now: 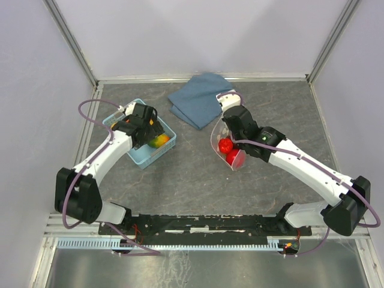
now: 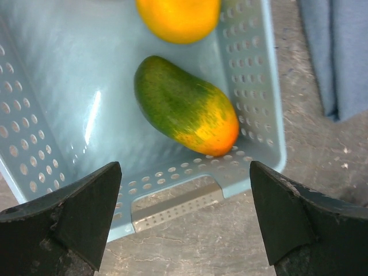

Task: Place the food in the zip-top bag and seal the zipper
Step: Pick up the fake fruit from the bin.

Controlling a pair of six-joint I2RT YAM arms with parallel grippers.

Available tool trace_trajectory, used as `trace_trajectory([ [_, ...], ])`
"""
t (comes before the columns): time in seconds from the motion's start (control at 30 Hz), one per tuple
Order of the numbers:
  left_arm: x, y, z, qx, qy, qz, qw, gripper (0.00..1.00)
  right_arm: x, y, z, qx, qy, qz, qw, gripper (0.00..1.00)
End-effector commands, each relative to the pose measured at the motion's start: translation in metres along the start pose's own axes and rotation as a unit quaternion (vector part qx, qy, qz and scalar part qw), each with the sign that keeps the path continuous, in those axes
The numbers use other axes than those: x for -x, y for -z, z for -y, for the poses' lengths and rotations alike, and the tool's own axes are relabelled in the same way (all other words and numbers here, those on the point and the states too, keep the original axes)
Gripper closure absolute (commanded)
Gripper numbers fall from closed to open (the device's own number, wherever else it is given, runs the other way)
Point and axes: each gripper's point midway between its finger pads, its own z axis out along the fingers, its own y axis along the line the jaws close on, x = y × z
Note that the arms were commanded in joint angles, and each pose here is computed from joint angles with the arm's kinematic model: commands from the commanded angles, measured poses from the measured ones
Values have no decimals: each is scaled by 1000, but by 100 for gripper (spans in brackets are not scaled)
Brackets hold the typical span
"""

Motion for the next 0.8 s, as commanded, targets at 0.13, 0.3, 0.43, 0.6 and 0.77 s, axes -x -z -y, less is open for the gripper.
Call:
trace_trajectory([
  [0.13,11,-29,-7,64,102,-3,993,1,9,-1,3,0,-21,22,1000,98],
  [0.3,12,-50,-1,72,124,-7,990,1,6,-3,0,6,-21,21,1000,98],
  [0.43,7,-69,-3,89,129,-19,987,3,5,-4,-1,9,-21,20,1000,98],
  [0.6,0,-87,-4,99,125,-34,987,6,5,-4,-1,12,-23,22,999,98],
  [0.77,-7,-99,-7,109,113,-40,987,9,4,-3,-2,14,-25,24,999,98],
])
